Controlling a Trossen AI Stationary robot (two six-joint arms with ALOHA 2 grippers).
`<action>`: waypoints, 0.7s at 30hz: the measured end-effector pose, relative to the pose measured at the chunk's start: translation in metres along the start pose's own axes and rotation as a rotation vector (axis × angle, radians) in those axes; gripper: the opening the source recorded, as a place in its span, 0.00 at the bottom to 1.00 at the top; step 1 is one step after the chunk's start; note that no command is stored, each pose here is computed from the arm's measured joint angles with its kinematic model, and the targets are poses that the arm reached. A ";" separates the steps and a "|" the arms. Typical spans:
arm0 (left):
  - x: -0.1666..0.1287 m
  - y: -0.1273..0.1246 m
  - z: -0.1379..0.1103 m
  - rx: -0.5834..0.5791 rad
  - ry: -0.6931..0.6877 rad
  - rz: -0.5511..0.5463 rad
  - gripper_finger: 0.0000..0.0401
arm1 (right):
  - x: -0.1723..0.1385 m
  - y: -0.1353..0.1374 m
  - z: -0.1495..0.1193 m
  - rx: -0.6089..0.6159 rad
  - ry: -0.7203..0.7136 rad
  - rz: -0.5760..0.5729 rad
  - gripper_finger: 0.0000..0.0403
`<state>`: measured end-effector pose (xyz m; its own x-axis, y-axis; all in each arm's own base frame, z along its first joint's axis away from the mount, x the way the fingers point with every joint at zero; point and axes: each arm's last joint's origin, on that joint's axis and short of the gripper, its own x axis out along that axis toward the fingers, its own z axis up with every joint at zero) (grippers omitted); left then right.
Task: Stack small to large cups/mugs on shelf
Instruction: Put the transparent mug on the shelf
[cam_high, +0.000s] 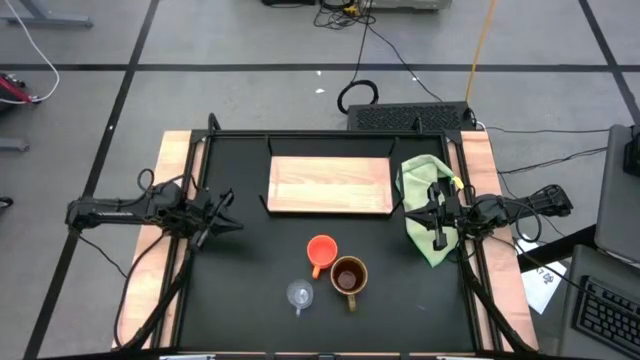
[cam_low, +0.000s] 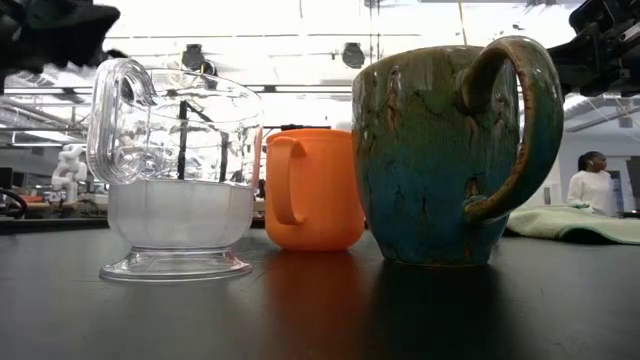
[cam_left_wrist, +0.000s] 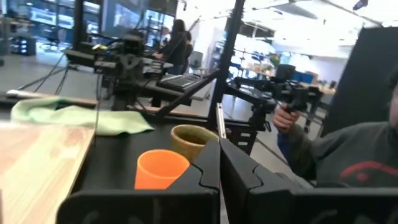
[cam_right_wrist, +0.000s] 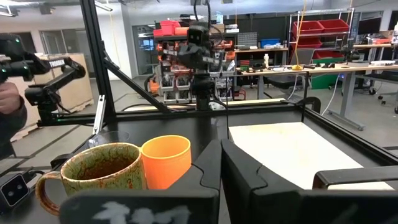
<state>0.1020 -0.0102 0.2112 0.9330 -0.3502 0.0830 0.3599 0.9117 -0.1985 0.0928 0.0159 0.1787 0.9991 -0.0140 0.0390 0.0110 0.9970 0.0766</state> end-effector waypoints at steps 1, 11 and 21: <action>0.002 -0.002 0.005 0.011 0.006 -0.012 0.00 | 0.000 0.000 0.000 0.000 0.000 0.000 0.00; 0.047 -0.008 0.043 0.055 0.163 0.069 0.00 | 0.000 0.000 -0.001 -0.004 0.013 -0.001 0.00; 0.108 -0.021 0.050 0.056 0.443 0.139 0.00 | 0.000 0.000 -0.002 -0.006 0.022 -0.002 0.00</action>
<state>0.1951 -0.0567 0.2728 0.8893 -0.2711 -0.3683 0.2421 0.9623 -0.1239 0.0928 0.0159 0.1765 0.9998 -0.0140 0.0171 0.0127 0.9974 0.0707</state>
